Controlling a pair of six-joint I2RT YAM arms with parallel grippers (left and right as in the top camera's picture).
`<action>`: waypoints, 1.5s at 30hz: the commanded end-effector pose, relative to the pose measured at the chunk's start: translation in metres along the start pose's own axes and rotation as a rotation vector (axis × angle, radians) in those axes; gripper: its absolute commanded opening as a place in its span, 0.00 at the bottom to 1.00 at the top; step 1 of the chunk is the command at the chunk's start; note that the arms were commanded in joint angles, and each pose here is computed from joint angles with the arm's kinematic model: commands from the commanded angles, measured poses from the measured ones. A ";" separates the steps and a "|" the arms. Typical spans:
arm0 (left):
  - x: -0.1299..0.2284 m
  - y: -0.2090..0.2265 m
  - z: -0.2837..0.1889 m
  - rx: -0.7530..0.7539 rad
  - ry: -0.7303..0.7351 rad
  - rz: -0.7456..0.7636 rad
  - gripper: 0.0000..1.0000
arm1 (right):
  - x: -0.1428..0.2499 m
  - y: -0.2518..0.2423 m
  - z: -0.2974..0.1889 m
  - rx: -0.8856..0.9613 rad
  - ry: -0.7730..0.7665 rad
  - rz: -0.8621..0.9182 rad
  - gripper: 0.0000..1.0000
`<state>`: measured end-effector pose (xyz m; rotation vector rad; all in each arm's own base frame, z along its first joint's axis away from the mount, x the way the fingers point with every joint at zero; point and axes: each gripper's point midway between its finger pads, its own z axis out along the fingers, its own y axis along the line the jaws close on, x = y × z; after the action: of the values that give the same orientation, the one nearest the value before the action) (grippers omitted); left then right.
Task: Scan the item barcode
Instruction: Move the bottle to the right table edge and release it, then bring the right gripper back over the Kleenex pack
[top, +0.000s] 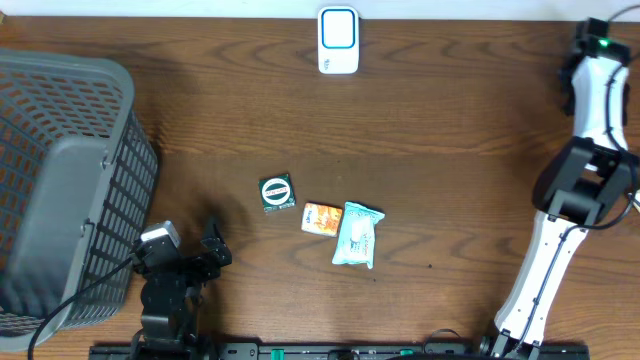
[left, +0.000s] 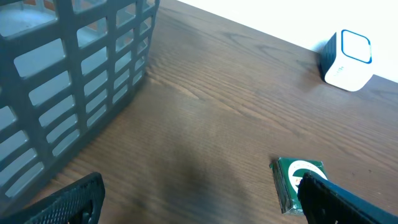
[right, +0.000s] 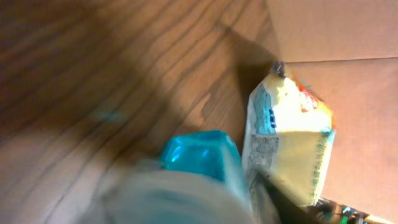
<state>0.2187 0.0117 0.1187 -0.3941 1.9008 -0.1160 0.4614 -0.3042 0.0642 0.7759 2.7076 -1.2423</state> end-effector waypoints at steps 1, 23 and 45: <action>0.009 0.007 0.002 -0.028 0.025 0.007 0.98 | -0.005 -0.008 -0.009 -0.068 -0.004 0.092 0.78; 0.009 0.007 0.002 -0.028 0.025 0.007 0.98 | 0.060 0.005 -0.379 -0.951 -0.285 0.072 0.99; 0.009 0.007 0.002 -0.028 0.025 0.007 0.98 | 0.371 0.182 -0.414 -0.684 -0.174 -0.781 0.99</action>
<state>0.2187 0.0117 0.1187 -0.3941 1.9008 -0.1160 0.2995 0.2457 0.1386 -0.3971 2.9972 -0.2727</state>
